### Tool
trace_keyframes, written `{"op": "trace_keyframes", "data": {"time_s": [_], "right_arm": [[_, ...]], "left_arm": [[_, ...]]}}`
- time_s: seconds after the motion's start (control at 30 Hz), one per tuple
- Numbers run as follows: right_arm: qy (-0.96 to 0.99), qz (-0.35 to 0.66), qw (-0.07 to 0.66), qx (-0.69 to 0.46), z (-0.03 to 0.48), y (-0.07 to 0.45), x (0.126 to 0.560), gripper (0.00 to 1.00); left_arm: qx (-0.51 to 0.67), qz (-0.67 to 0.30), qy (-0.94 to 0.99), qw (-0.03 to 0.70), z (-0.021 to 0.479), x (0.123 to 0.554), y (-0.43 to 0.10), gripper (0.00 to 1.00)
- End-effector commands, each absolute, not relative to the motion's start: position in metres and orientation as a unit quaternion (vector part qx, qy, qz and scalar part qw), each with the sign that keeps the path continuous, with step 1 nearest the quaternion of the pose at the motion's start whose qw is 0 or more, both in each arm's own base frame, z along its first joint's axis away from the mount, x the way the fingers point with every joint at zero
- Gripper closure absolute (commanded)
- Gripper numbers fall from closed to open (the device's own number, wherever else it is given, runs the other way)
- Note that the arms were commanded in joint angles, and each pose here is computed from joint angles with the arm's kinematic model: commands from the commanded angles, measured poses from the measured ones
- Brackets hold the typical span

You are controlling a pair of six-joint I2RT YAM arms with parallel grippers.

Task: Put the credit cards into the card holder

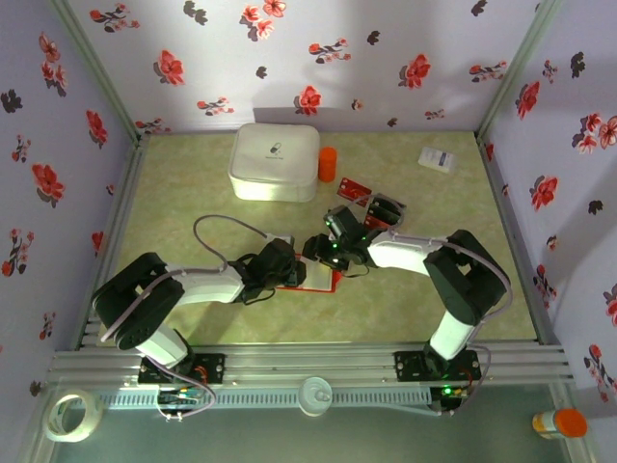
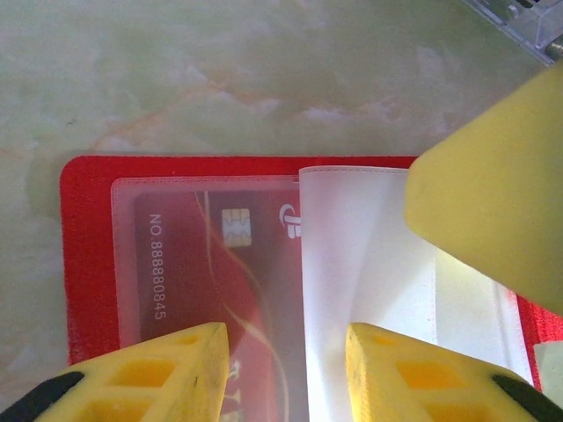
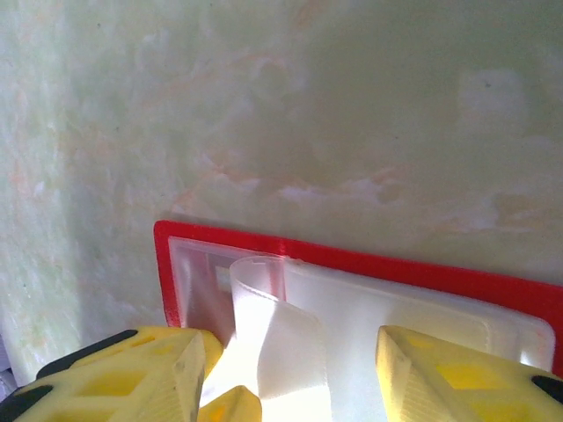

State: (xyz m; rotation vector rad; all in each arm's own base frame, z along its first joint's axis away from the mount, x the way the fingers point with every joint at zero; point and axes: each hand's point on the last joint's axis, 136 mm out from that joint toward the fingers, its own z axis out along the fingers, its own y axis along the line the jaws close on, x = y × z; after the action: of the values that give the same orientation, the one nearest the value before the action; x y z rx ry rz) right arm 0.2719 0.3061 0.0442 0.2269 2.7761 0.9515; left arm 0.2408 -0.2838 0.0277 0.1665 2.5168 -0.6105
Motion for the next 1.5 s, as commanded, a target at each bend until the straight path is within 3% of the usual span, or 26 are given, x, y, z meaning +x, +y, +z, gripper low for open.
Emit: {"op": "trace_keyframes", "data": {"time_s": [0.0, 0.3, 0.73, 1.1, 1.47], "right_arm": [[0.935, 0.335, 0.092, 0.078, 0.041, 0.313, 0.272, 0.47], [0.919, 0.380, 0.077, 0.068, 0.053, 0.333, 0.274, 0.50], [0.903, 0.415, 0.089, 0.072, 0.085, 0.351, 0.265, 0.45], [0.906, 0.411, 0.080, 0.058, 0.081, 0.383, 0.266, 0.40], [0.903, 0.421, 0.060, 0.067, 0.048, 0.401, 0.270, 0.40]], "left_arm": [[0.075, -0.194, 0.953, 0.222, -0.003, 0.219, -0.268, 0.60], [0.074, -0.205, 0.948, 0.232, 0.007, 0.221, -0.270, 0.56], [0.041, -0.265, 0.909, 0.321, 0.098, 0.241, -0.258, 0.27], [-0.026, -0.262, 0.897, 0.356, 0.117, 0.252, -0.205, 0.22], [-0.038, -0.254, 0.900, 0.353, 0.112, 0.246, -0.187, 0.21]]}}
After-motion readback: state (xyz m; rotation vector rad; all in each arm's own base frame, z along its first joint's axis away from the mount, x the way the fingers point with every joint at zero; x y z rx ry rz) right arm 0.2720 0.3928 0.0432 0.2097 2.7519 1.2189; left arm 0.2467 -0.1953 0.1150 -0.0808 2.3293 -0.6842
